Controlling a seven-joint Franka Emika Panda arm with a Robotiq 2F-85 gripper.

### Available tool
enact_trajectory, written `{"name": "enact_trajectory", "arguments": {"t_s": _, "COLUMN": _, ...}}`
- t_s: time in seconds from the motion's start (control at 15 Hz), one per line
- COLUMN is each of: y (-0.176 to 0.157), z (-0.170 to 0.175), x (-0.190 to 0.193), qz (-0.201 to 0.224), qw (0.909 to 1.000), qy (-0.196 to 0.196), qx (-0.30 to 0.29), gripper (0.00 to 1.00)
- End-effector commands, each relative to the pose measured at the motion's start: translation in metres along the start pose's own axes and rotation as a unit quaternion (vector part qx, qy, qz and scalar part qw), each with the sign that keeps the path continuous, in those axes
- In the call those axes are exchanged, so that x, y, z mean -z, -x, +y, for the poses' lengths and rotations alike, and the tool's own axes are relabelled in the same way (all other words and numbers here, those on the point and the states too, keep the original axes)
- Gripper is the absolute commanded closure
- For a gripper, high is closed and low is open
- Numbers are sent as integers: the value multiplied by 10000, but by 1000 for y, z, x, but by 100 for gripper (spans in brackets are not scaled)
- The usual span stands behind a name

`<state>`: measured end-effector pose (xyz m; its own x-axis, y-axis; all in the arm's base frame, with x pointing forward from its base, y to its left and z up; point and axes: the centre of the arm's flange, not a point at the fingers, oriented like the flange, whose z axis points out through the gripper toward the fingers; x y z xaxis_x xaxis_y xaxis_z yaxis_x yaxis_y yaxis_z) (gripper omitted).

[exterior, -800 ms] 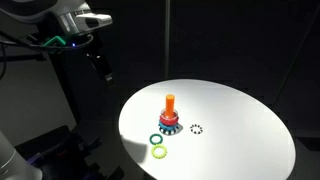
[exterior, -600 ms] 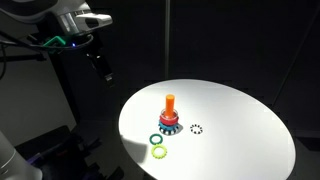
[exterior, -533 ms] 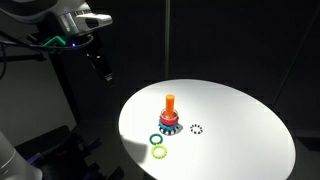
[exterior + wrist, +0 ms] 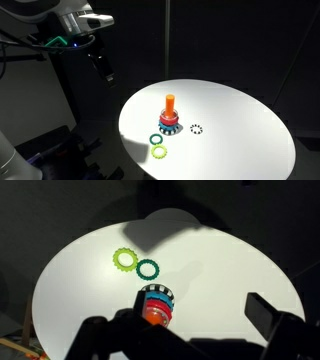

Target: Move the ring holder to the right a bit and put the green ring on the ring holder

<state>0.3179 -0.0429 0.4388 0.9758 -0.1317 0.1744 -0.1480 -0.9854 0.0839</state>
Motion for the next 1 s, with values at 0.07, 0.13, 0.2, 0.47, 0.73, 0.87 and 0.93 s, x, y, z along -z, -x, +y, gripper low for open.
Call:
{"name": "enact_trajectory", "arguments": {"t_s": 0.07, "y": -19, "z": 11, "x": -9, "qz": -129, "qw": 9998, "qy": -26, "qx": -163, "gripper": 0}}
{"name": "enact_trajectory", "arguments": {"t_s": 0.13, "y": -23, "z": 13, "x": -13, "qz": -197, "qw": 9996, "qy": -50, "qx": -183, "gripper": 0}}
{"name": "enact_trajectory", "arguments": {"t_s": 0.2, "y": -27, "z": 16, "x": -16, "qz": -253, "qw": 9995, "qy": -73, "qx": -199, "gripper": 0}}
{"name": "enact_trajectory", "arguments": {"t_s": 0.47, "y": -46, "z": 26, "x": -38, "qz": -430, "qw": 9986, "qy": -154, "qx": -285, "gripper": 0}}
{"name": "enact_trajectory", "arguments": {"t_s": 0.73, "y": -69, "z": 38, "x": -68, "qz": -610, "qw": 9969, "qy": -240, "qx": -432, "gripper": 0}}
{"name": "enact_trajectory", "arguments": {"t_s": 0.87, "y": -78, "z": 44, "x": -84, "qz": -669, "qw": 9961, "qy": -268, "qx": -518, "gripper": 0}}
{"name": "enact_trajectory", "arguments": {"t_s": 0.93, "y": -83, "z": 46, "x": -93, "qz": -698, "qw": 9956, "qy": -283, "qx": -552, "gripper": 0}}
